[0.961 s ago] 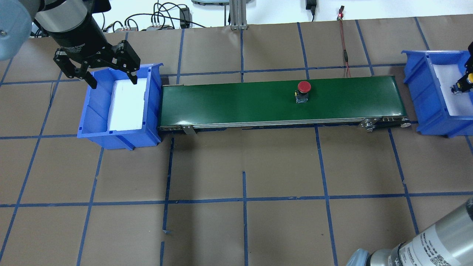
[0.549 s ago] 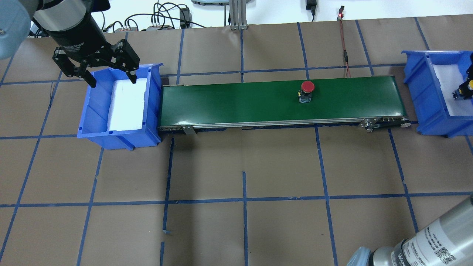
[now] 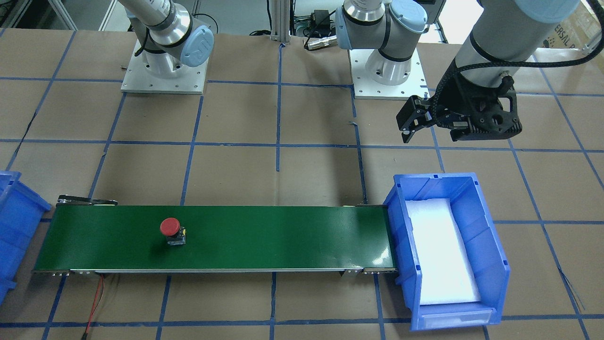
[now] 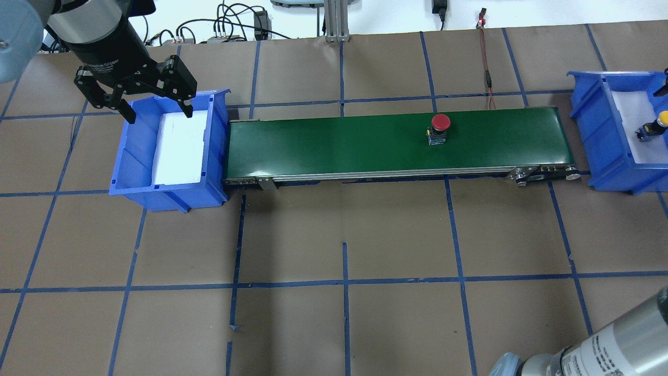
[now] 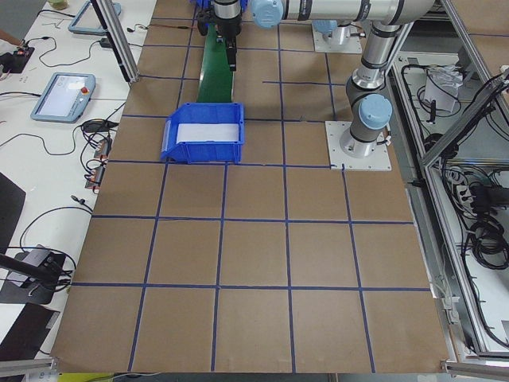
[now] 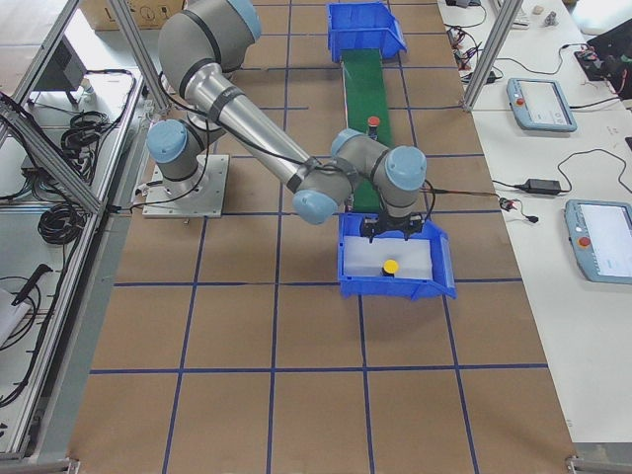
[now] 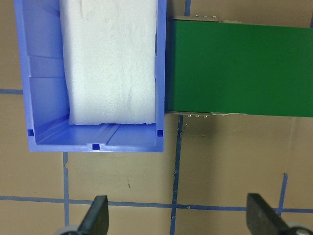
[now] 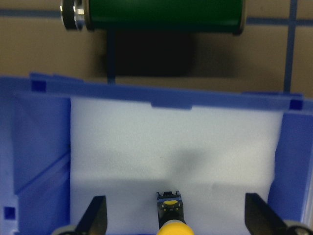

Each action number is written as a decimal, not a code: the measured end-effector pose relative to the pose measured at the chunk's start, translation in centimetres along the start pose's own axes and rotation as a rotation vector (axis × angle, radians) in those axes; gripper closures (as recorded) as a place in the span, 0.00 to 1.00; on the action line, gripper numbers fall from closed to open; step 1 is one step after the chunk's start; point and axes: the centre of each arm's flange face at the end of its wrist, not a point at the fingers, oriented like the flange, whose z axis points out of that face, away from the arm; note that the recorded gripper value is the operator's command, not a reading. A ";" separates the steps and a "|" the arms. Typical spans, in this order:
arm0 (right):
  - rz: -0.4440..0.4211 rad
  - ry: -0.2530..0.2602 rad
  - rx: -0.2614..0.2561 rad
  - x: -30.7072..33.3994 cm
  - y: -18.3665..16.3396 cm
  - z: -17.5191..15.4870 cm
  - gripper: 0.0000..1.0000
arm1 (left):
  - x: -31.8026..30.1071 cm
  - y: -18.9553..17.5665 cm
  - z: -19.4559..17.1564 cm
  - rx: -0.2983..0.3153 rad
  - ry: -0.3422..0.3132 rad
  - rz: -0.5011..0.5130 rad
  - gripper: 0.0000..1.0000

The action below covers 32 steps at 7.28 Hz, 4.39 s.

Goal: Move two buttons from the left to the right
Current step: 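Move the right gripper back over the belt above the red button, then lower the right gripper and close it on the red button, then lift the red button and carry it over the right blue bin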

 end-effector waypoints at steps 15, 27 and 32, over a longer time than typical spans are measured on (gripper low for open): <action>0.110 -0.026 0.016 3.0 -28.7 8.3 0.00 | -0.1 -0.2 -0.2 0.016 -0.006 -0.002 0.00; 0.047 -0.070 -0.036 1.8 -31.3 10.1 0.92 | -0.1 -0.1 0.0 0.011 -0.006 -0.002 0.00; 0.104 0.051 -0.071 4.6 -26.7 1.1 0.91 | -0.1 -0.2 0.0 0.012 -0.006 -0.002 0.00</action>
